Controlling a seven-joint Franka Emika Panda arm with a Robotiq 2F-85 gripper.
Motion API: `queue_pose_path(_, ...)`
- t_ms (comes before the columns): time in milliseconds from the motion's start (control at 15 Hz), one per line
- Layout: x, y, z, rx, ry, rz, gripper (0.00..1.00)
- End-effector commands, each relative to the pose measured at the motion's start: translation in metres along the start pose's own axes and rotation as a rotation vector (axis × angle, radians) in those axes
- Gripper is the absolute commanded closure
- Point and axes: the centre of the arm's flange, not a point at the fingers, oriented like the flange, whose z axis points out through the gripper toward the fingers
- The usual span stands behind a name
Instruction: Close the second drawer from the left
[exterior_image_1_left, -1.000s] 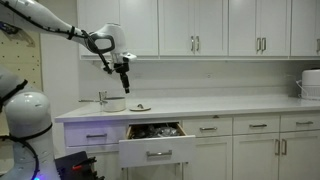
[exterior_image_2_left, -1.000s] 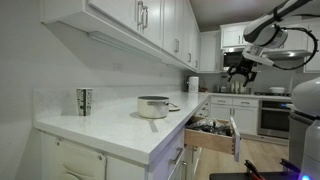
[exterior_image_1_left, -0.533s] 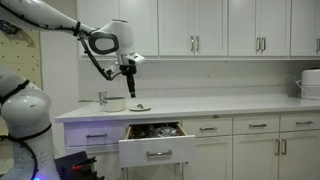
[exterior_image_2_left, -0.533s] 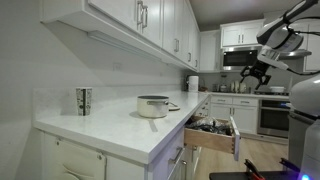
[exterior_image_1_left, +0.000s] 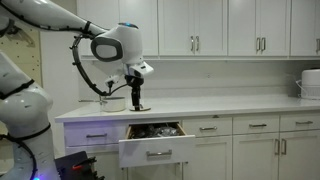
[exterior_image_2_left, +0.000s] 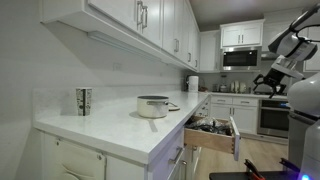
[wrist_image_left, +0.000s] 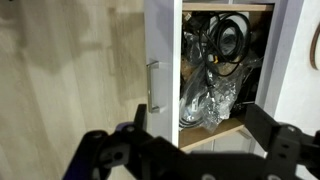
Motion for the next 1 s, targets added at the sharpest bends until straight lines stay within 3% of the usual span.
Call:
queue_pose_path(0, 0.022, 0.028, 0.014, 0.008, -0.016, 0.031, 0.0)
queue_pose_path(467, 0.025, 0.085, 0.06, -0.045, -0.081, 0.014, 0.0)
queue_pose_path(533, 0.024, 0.092, 0.068, -0.054, -0.091, 0.014, 0.25)
queue_pose_path(667, 0.024, 0.112, 0.08, -0.067, -0.1, 0.017, 0.34)
queue_pose_path(933, 0.026, 0.147, 0.101, -0.079, -0.093, 0.037, 0.66)
